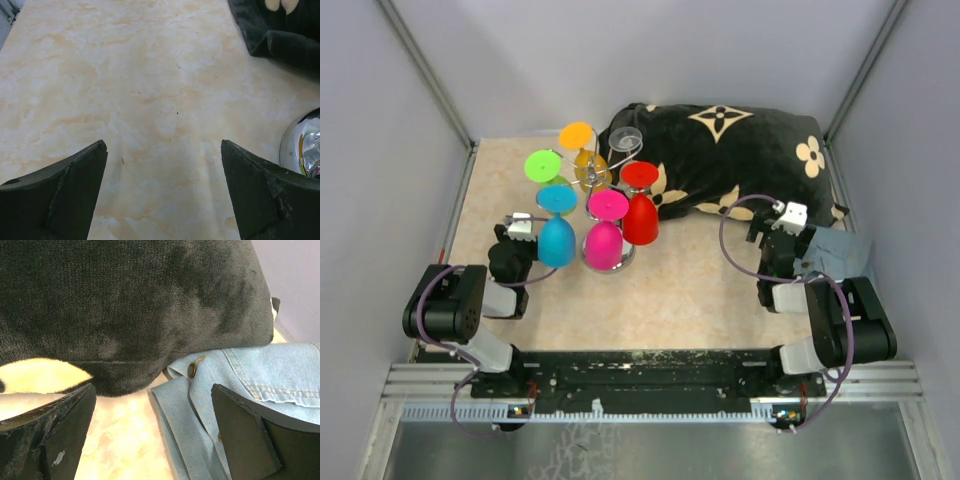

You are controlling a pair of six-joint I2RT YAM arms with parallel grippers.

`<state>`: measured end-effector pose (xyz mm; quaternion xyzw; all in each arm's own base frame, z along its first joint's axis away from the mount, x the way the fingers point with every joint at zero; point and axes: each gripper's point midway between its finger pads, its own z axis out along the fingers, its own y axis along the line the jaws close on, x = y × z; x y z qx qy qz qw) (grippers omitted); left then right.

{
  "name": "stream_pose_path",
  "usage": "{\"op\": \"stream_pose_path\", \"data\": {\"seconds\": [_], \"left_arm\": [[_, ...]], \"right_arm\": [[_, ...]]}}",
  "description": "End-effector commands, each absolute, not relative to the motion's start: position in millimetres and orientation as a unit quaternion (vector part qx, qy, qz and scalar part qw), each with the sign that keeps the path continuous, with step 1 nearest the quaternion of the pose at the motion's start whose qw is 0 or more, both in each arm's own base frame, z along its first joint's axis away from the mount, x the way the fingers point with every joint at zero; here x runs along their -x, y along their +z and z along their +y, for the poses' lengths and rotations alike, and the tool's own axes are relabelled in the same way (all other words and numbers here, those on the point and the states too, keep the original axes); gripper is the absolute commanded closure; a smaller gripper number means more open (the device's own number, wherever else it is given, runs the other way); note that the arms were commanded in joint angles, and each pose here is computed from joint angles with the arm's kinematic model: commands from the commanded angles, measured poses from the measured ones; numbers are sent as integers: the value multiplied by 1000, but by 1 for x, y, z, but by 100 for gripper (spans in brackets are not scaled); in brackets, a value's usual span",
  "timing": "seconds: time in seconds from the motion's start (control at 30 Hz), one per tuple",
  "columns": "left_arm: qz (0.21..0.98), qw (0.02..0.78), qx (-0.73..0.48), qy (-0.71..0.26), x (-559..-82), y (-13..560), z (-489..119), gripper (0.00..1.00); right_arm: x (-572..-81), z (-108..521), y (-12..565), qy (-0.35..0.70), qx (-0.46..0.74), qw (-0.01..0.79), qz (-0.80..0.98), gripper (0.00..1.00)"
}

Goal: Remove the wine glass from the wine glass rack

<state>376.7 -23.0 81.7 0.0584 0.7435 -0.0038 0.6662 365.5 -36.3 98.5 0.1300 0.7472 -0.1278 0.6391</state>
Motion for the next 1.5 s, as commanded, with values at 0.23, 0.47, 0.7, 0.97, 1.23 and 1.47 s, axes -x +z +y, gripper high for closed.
{"op": "stream_pose_path", "data": {"seconds": [0.23, 0.47, 0.7, 0.97, 1.23, 1.47], "left_arm": [[728, 684, -54, -7, -383, 93, -25, 0], [729, 684, -14, 16, -384, 96, -10, 0], [743, 669, 2, 27, -389, 101, -4, 0], [787, 614, 21, 51, -383, 86, 6, 0], [802, 590, 45, 82, -358, 79, 21, 0], [814, 567, 77, 97, -340, 75, 34, 0]], "right_arm": [[-368, -38, 108, -123, -135, 657, 732, 2], [-367, -38, 109, -120, -137, 658, 731, 2], [-369, -34, 114, -114, -121, 660, 732, 2], [-364, -34, 123, -112, -123, 669, 724, 2], [-362, -33, 132, -108, -118, 674, 721, 2], [-360, -31, 138, -103, -116, 677, 720, 2]]}}
